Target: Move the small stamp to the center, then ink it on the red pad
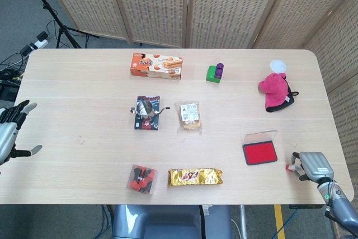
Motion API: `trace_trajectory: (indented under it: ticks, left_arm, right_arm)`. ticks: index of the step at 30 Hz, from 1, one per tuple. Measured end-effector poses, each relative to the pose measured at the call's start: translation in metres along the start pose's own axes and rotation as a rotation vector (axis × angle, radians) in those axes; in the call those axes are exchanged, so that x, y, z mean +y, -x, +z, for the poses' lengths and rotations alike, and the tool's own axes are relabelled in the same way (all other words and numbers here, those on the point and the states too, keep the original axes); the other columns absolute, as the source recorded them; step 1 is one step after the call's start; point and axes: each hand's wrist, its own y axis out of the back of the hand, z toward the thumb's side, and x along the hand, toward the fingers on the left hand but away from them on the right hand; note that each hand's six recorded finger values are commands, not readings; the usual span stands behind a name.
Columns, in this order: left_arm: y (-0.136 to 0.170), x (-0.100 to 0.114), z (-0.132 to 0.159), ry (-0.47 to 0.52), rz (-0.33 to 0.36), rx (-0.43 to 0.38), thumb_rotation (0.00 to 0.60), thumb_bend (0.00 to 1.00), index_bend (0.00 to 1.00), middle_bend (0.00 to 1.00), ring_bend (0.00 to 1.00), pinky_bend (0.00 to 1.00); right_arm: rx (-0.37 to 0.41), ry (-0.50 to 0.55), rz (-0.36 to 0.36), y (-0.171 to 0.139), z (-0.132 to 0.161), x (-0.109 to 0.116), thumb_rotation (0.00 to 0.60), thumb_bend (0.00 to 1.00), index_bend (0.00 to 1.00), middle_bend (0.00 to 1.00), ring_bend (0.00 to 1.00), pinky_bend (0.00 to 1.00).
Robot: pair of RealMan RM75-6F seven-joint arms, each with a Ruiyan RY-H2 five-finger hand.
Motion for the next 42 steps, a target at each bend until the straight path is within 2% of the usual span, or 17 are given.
trace_trajectory:
  ticks: [16, 24, 27, 29, 30, 31, 32, 34, 35, 37, 39, 42]
  left_arm:
    - [0.001, 0.002, 0.000, 0.006, 0.004, -0.002, 0.600, 0.18, 0.00, 0.00, 0.00, 0.00]
    - [0.002, 0.004, 0.000, 0.014, 0.007, -0.008, 0.600, 0.18, 0.00, 0.00, 0.00, 0.00]
    - [0.002, 0.005, 0.000, 0.019, 0.009, -0.010, 0.600, 0.18, 0.00, 0.00, 0.00, 0.00]
    - [0.003, 0.006, -0.001, 0.023, 0.011, -0.011, 0.600, 0.18, 0.00, 0.00, 0.00, 0.00]
    - [0.003, 0.006, -0.001, 0.025, 0.013, -0.012, 0.600, 0.18, 0.00, 0.00, 0.00, 0.00]
    - [0.004, 0.007, -0.001, 0.026, 0.014, -0.013, 0.600, 0.18, 0.00, 0.00, 0.00, 0.00]
    - [0.005, 0.007, -0.001, 0.026, 0.014, -0.016, 0.600, 0.18, 0.00, 0.00, 0.00, 0.00]
    - [0.007, 0.006, -0.002, 0.023, 0.011, -0.019, 0.600, 0.18, 0.00, 0.00, 0.00, 0.00]
    - [0.009, 0.004, -0.003, 0.021, 0.010, -0.020, 0.600, 0.18, 0.00, 0.00, 0.00, 0.00]
    - [0.012, 0.003, -0.004, 0.015, 0.014, -0.024, 0.600, 0.18, 0.00, 0.00, 0.00, 0.00]
    - [0.015, 0.002, -0.005, 0.009, 0.027, -0.032, 0.600, 0.18, 0.00, 0.00, 0.00, 0.00]
    - [0.020, 0.001, -0.007, 0.002, 0.054, -0.046, 0.600, 0.18, 0.00, 0.00, 0.00, 0.00]
  right_arm:
    - [0.011, -0.002, -0.005, -0.007, 0.002, 0.006, 0.600, 0.36, 0.37, 0.96, 1.00, 1.00]
    - [0.034, 0.005, -0.026, -0.019, 0.007, 0.016, 0.600, 0.36, 0.33, 0.95, 1.00, 1.00]
    - [0.048, 0.011, -0.049, -0.027, 0.010, 0.026, 0.600, 0.36, 0.31, 0.91, 0.99, 1.00]
    - [0.057, 0.016, -0.070, -0.034, 0.012, 0.035, 0.600, 0.35, 0.30, 0.83, 0.93, 1.00]
    - [0.064, 0.021, -0.088, -0.040, 0.013, 0.042, 0.600, 0.30, 0.28, 0.74, 0.82, 0.96]
    - [0.069, 0.026, -0.106, -0.044, 0.013, 0.048, 0.600, 0.21, 0.25, 0.60, 0.62, 0.85]
    - [0.075, 0.033, -0.129, -0.049, 0.014, 0.055, 0.600, 0.11, 0.20, 0.42, 0.37, 0.68]
    - [0.092, 0.059, -0.195, -0.063, 0.015, 0.074, 0.600, 0.01, 0.13, 0.12, 0.05, 0.37]
    - [0.101, 0.070, -0.228, -0.070, 0.015, 0.083, 0.600, 0.00, 0.09, 0.03, 0.00, 0.25]
    - [0.119, 0.091, -0.318, -0.084, 0.016, 0.103, 0.600, 0.00, 0.04, 0.00, 0.00, 0.12]
    - [0.139, 0.116, -0.420, -0.095, 0.018, 0.119, 0.600, 0.00, 0.02, 0.00, 0.00, 0.08]
    - [0.159, 0.160, -0.562, -0.108, 0.021, 0.132, 0.600, 0.00, 0.01, 0.00, 0.00, 0.04]
